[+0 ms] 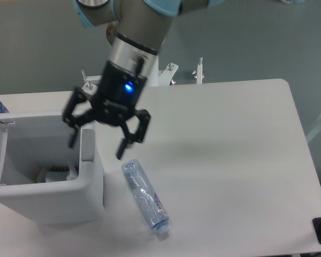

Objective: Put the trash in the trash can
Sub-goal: 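Move the gripper over the clear water bottle's cap end and lower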

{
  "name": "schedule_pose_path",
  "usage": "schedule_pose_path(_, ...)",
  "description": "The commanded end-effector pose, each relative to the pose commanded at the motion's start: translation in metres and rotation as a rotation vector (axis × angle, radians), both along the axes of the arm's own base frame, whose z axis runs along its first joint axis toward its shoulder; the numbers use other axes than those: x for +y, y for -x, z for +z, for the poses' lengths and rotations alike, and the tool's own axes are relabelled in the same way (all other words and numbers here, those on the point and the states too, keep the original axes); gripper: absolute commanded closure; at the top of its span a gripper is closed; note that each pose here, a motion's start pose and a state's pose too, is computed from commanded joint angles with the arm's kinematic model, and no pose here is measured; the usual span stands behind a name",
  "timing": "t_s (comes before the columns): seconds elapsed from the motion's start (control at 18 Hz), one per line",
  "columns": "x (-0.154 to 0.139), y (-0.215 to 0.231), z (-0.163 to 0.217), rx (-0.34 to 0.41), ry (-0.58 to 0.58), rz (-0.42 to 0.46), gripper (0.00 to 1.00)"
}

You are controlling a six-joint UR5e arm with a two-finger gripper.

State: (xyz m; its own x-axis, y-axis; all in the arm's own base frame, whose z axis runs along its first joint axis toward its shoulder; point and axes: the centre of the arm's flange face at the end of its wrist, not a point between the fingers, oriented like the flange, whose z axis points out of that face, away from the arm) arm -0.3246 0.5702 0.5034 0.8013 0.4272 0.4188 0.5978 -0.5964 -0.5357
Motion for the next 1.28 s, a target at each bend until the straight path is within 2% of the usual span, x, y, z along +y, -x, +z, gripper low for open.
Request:
schedule_pose_path(0.28, 0.010, 0.033, -0.038, -0.022, 0.053, 0.032, 0.00)
schedule_pose_path(0.56, 0.028, 0.067, -0.108, 0.002, 0.209, 0.083, 0.00)
schedule_pose_path(0.78, 0.034, 0.072, -0.144, -0.036, 0.257, 0.068, 0.00)
schedule_pose_path(0.94, 0.035, 0.072, -0.170, -0.028, 0.296, 0.026, 0.00)
schedule_pose_path(1.17, 0.038, 0.072, -0.203, -0.030, 0.360, 0.026, 0.00)
schedule_pose_path(1.28, 0.041, 0.077, -0.227, -0.004, 0.419, 0.038, 0.00)
